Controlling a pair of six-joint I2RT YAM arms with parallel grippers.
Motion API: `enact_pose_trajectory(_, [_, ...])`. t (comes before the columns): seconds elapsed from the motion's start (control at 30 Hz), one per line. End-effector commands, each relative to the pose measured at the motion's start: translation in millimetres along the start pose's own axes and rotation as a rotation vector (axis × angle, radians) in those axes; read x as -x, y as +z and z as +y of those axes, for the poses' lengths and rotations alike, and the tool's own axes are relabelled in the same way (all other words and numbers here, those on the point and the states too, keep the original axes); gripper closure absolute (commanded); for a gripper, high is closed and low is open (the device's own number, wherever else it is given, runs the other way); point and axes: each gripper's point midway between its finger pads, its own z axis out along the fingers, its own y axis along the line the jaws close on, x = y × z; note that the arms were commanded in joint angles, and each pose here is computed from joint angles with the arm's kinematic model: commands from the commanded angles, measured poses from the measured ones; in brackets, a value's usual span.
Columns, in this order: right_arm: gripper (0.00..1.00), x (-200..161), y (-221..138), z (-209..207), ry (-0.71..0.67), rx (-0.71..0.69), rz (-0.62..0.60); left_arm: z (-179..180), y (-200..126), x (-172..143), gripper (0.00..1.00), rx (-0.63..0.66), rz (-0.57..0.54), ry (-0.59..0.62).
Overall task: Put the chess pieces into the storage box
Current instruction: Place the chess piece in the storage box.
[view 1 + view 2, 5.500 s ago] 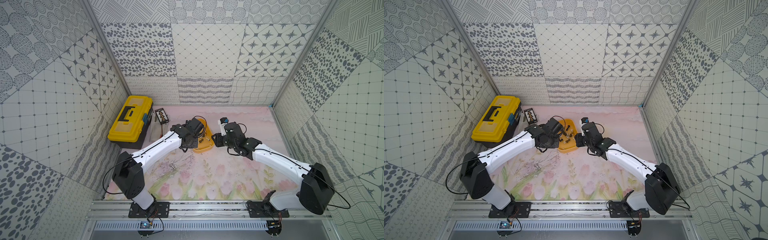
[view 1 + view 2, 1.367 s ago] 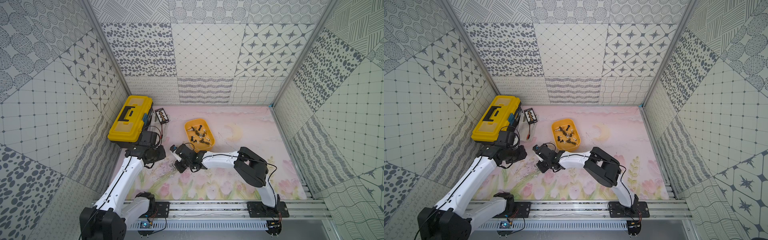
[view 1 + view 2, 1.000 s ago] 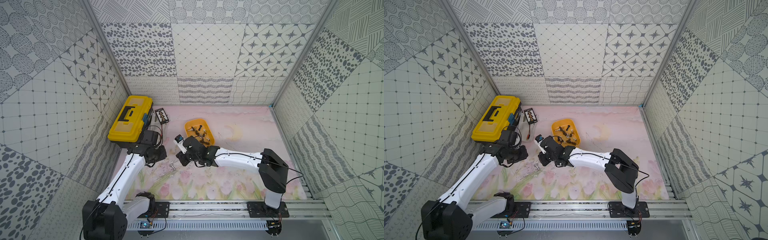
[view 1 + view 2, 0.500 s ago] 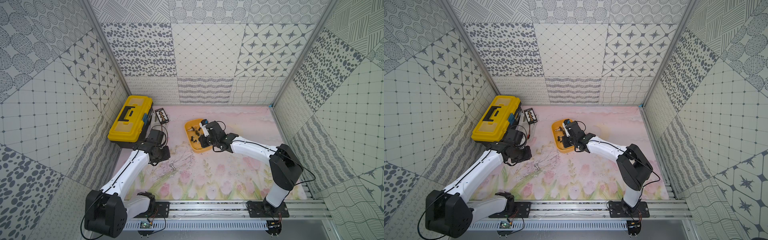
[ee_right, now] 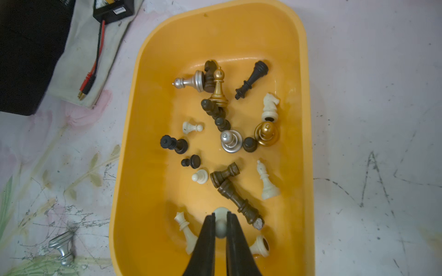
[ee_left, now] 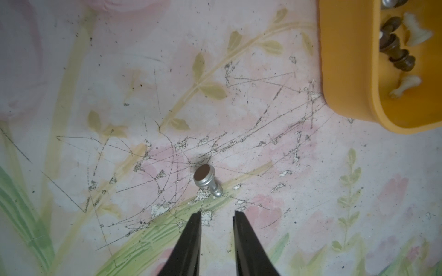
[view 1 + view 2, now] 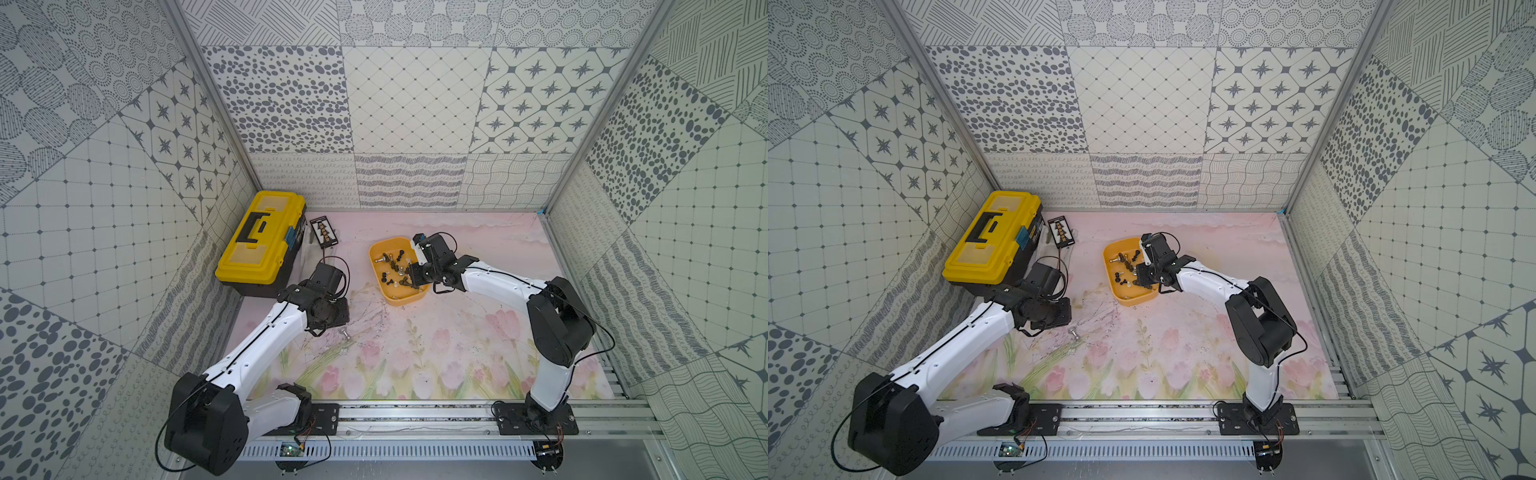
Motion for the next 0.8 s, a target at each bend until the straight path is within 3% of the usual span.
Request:
enact_pose_trajectory(0.0, [0.88,10.5,2.7,-5.5,-0.015,-0.022,-0.016,8.5,5.2,-14.6,0.70,0.073,0.017,-0.028])
enact_pose_trajectory(0.5, [0.79,-9.5,28.9,-21.9,-0.025,-0.091,0.069,12.0,36.4,-16.9,0.67,0.119,0.021,-0.067])
enact_pose_trajectory(0.63, [0.64,-3.7,18.6,-20.0,-0.025,-0.093,0.050,7.3,38.9,-11.9,0.67,0.106,0.016,-0.067])
enact_pose_trajectory(0.77, [0.64,9.8,-8.2,-4.9,-0.026,-0.058,-0.007,3.7,42.8,-14.2,0.67,0.090,0.035,-0.072])
